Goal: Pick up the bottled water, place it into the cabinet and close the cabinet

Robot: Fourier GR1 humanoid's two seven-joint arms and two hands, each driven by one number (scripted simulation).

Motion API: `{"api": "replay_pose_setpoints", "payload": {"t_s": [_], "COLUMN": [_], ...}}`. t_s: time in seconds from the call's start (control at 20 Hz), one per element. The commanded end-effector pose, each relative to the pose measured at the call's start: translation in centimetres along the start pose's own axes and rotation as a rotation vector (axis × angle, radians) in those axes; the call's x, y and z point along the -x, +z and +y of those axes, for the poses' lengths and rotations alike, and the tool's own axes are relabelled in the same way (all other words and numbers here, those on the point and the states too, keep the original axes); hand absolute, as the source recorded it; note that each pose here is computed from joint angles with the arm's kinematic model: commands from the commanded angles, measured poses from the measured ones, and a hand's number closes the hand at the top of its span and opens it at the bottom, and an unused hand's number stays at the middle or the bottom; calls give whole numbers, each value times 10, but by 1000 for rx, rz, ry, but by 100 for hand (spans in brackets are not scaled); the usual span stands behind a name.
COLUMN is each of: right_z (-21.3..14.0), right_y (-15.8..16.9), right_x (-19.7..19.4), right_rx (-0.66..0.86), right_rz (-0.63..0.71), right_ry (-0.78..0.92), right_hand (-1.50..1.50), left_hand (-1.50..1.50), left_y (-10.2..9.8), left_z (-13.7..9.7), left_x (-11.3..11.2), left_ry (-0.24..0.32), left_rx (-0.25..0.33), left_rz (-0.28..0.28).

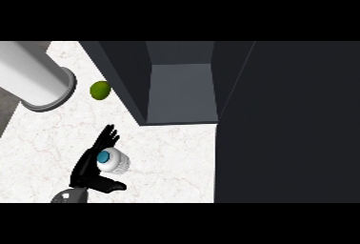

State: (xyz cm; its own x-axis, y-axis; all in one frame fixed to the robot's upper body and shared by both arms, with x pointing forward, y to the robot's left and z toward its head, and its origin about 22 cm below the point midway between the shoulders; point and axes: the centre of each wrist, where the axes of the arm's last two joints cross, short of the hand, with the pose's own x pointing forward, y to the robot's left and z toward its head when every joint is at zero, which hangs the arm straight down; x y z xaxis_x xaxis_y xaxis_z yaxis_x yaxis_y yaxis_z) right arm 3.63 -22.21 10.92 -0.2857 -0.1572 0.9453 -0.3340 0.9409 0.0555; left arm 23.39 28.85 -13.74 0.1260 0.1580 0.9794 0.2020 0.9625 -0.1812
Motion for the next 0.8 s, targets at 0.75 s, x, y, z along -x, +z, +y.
{"api": "replay_pose_setpoints", "payload": {"t_s": [0.75], "right_z": [5], "right_y": [-1], "right_x": [-47], "right_rx": [-21], "right_rz": [-54], "right_ry": [67], "right_hand": [-150], "left_hand": [150], "left_y": [7], "left_z": [-16], "left_x": [41], "left_ry": [-268], "left_rx": [-41], "left_rz": [-240]}}
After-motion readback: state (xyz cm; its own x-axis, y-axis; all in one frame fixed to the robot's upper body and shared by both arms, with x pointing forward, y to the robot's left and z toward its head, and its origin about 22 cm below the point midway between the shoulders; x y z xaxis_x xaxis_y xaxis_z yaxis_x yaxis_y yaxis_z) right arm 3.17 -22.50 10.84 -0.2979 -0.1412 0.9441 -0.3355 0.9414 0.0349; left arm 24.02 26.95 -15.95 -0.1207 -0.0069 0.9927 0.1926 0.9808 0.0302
